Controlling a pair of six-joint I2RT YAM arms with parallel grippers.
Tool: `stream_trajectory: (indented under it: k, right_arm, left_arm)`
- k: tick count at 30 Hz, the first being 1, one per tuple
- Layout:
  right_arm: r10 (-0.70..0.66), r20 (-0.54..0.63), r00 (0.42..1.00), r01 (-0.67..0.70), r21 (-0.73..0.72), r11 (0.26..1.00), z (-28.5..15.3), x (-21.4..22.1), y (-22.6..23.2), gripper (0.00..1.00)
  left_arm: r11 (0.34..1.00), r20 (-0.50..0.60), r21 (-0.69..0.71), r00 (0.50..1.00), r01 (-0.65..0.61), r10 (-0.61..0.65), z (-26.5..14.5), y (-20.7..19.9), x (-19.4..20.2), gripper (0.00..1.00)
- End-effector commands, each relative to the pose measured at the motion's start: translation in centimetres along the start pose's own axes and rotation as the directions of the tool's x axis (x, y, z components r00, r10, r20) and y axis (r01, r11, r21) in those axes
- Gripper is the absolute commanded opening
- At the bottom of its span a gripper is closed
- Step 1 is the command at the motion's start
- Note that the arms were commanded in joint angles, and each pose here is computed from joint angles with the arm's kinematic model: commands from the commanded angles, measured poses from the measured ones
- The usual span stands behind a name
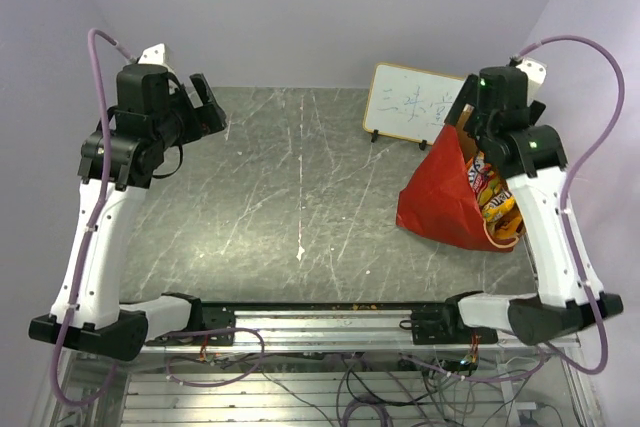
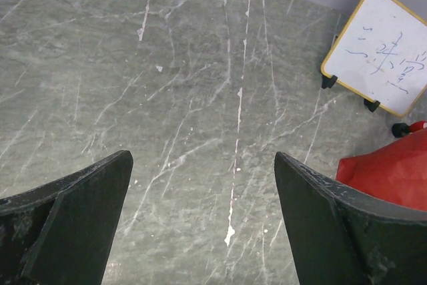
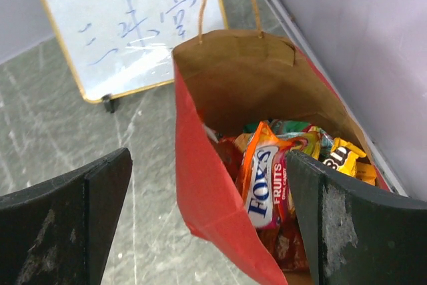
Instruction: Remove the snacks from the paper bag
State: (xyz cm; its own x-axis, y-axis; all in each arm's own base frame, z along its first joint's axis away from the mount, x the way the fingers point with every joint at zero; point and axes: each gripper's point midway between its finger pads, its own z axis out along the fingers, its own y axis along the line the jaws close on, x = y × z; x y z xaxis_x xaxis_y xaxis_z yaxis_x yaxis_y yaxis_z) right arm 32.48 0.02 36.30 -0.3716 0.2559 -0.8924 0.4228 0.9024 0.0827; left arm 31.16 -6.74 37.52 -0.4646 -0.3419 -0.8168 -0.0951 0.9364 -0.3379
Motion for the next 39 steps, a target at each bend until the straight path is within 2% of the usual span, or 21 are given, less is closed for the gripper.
stream_trajectory:
  k: [1, 8, 14, 22, 30, 35, 39]
  right_arm:
    - [0.118, 0.041, 0.992, -0.123, 0.150, 0.981, 3.3, -0.9, -1.0, 1.00]
    - [0.246, 0.040, 0.968, -0.249, 0.133, 0.959, 10.6, -0.3, 0.8, 1.00]
    - [0.245, 0.081, 0.966, -0.254, 0.137, 0.958, 16.4, 0.0, 1.4, 0.99]
    - [0.236, 0.071, 0.969, -0.245, 0.190, 0.951, 22.7, 2.0, 0.2, 0.95]
    - [0.194, 0.067, 0.979, -0.202, 0.143, 0.969, 25.6, 2.4, 1.4, 0.84]
    - [0.149, 0.059, 0.987, -0.152, 0.053, 0.987, 26.2, 1.6, 3.2, 0.69]
    - [0.129, 0.077, 0.989, -0.128, -0.014, 0.992, 25.6, 0.3, 4.2, 0.49]
  left_arm:
    - [1.000, 0.053, -0.013, 0.999, -0.011, 0.012, 1.2, 0.1, -1.1, 0.98]
    - [0.998, 0.054, -0.039, 0.997, -0.048, 0.050, 2.8, 0.2, -1.6, 0.98]
    - [0.992, 0.057, -0.048, 0.991, -0.118, 0.120, 3.9, -0.8, -2.2, 0.98]
    - [0.979, 0.067, -0.075, 0.979, -0.187, 0.192, 5.5, -1.9, -3.3, 0.98]
    - [0.971, 0.056, -0.101, 0.973, -0.217, 0.223, 7.6, -2.1, -3.7, 0.98]
    - [0.971, 0.045, -0.090, 0.974, -0.219, 0.224, 8.6, -2.7, -3.9, 0.98]
    - [0.974, 0.036, -0.071, 0.975, -0.216, 0.219, 9.5, -3.4, -4.0, 0.98]
